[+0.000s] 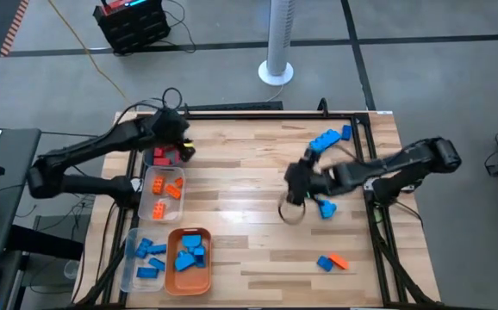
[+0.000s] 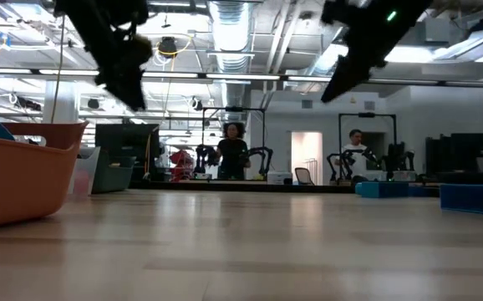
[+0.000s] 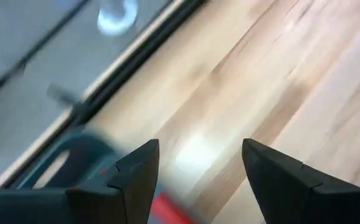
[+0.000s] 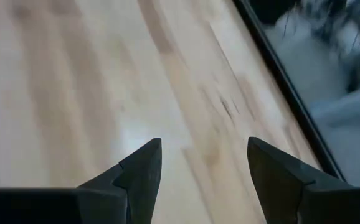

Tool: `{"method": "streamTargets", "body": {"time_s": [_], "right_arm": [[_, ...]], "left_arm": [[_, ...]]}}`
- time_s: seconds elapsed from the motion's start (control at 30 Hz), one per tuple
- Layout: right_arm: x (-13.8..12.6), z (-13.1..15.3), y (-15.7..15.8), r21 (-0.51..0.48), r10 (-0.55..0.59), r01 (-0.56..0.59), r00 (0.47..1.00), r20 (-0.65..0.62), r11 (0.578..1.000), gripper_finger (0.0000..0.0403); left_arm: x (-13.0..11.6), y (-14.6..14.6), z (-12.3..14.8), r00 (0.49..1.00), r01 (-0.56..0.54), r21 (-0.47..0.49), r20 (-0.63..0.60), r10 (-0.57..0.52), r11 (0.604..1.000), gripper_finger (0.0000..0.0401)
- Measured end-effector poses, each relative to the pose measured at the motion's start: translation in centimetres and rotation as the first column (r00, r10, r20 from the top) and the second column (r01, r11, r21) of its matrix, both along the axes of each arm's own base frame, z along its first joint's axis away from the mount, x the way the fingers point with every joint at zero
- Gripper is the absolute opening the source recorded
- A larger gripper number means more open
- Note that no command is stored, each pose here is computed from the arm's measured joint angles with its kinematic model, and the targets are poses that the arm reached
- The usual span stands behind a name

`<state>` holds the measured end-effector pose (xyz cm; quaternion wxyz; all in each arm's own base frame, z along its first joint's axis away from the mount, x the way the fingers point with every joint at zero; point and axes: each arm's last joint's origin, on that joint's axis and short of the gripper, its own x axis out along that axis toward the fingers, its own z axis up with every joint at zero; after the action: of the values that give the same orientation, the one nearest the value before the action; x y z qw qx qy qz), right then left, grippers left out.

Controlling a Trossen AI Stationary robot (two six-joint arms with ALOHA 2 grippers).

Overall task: Sort blocks
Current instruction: Put the light blue game piece into the orange bin

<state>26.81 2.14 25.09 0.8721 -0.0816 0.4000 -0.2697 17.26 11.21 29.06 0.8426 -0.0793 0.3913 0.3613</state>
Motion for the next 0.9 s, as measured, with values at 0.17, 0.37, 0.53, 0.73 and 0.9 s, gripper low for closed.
{"method": "streamTargets", "body": {"time_s": [0.17,0.37,0.53,0.73,0.9], "right_arm": [[-0.1,-0.4,-6.4,0.097,-0.019,0.03,0.993,-0.118,0.995,0.0239],[-2.9,-1.4,-12.3,0.139,0.068,-0.01,0.904,-0.421,0.99,0.0241],[-4.5,-2.7,-14.4,0.199,0.176,-0.067,0.78,-0.601,0.978,0.0241],[-5.4,-4.3,-16.0,0.32,0.298,-0.083,0.633,-0.714,0.944,0.0241],[-5.1,-6.2,-17.0,0.39,0.39,-0.116,0.52,-0.76,0.913,0.0241]], "left_arm": [[2.6,-2.1,0.1,0.974,0.131,0.102,0.17,-0.147,0.986,0.0226],[4.9,-5.1,-0.3,0.915,0.273,0.156,0.263,-0.306,0.949,0.0226],[6.0,-7.1,0.0,0.861,0.346,0.19,0.324,-0.392,0.919,0.0226],[6.4,-8.2,0.2,0.831,0.391,0.21,0.337,-0.442,0.896,0.0226],[6.3,-8.1,0.1,0.838,0.391,0.22,0.316,-0.444,0.894,0.0226]]}}
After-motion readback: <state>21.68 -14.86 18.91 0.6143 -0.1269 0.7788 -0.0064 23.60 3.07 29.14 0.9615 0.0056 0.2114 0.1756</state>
